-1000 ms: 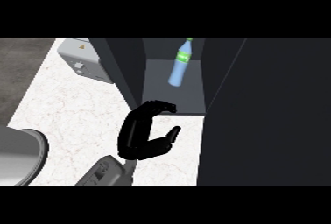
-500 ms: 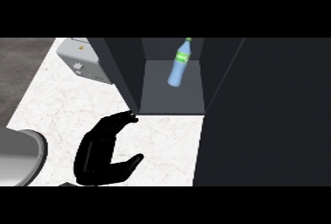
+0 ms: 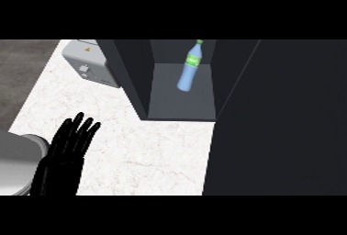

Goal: Pick up the bottled water, place it into the cabinet and close the cabinet

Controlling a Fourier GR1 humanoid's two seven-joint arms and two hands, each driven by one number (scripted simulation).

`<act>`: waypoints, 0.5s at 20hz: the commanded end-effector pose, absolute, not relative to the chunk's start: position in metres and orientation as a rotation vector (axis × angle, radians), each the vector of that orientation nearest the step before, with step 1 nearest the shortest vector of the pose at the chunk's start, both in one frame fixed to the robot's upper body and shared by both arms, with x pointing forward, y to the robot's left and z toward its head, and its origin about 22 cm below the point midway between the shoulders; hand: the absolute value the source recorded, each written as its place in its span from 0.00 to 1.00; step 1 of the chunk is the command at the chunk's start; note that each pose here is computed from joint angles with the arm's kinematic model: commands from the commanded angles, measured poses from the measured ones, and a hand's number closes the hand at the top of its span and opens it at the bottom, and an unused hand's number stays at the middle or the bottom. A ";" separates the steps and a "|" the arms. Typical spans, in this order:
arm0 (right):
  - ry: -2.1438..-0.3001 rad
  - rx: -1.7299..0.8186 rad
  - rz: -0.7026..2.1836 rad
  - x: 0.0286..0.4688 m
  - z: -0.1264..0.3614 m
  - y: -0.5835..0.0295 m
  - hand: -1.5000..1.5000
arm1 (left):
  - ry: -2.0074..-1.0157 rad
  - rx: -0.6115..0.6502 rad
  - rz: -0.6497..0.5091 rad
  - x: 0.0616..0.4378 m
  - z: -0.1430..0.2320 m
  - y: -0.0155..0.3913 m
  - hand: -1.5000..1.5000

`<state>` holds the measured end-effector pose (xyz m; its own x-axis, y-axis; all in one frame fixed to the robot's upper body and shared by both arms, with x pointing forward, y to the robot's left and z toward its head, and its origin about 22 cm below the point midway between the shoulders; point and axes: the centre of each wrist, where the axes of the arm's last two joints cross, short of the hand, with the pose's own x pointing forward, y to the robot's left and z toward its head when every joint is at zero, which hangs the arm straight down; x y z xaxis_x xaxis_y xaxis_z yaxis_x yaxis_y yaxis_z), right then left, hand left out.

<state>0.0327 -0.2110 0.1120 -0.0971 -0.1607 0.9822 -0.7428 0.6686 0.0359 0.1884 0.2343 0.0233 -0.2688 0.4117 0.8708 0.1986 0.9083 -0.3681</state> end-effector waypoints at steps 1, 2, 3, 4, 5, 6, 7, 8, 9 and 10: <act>-1.696 0.733 0.831 0.030 0.160 -0.200 1.00 | -1.835 -0.444 0.254 0.174 0.030 0.251 0.00; -1.671 0.739 0.877 0.030 0.162 -0.200 1.00 | -1.854 -0.436 0.240 0.175 0.029 0.259 0.00; -1.681 0.736 0.914 0.034 0.161 -0.200 1.00 | -1.850 -0.449 0.256 0.175 0.037 0.254 0.00; -1.653 0.742 0.900 0.032 0.158 -0.197 1.00 | -1.863 -0.429 0.238 0.176 0.036 0.269 0.00; -1.670 0.744 0.942 0.037 0.158 -0.197 1.00 | -1.862 -0.444 0.228 0.170 0.035 0.269 0.00; -1.672 0.770 0.947 0.037 0.158 -0.194 1.00 | -1.843 -0.435 0.229 0.169 0.035 0.272 0.00; -1.624 0.787 0.945 0.035 0.156 -0.192 1.00 | -1.847 -0.426 0.250 0.166 0.033 0.276 0.00; -1.647 0.815 0.882 0.035 0.155 -0.188 1.00 | -1.859 -0.443 0.236 0.166 0.039 0.281 0.00; -1.639 0.866 0.837 0.032 0.156 -0.184 1.00 | -1.855 -0.426 0.252 0.163 0.033 0.282 0.00; -1.661 0.841 0.785 0.033 0.155 -0.183 1.00 | -1.877 -0.424 0.224 0.167 0.043 0.291 0.00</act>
<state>0.0436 -0.2010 0.1172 -0.1227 -0.1197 0.9852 -0.7807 0.6245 -0.0213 0.1696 0.2748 0.0352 -0.2765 0.4086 0.8698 0.1756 0.9113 -0.3723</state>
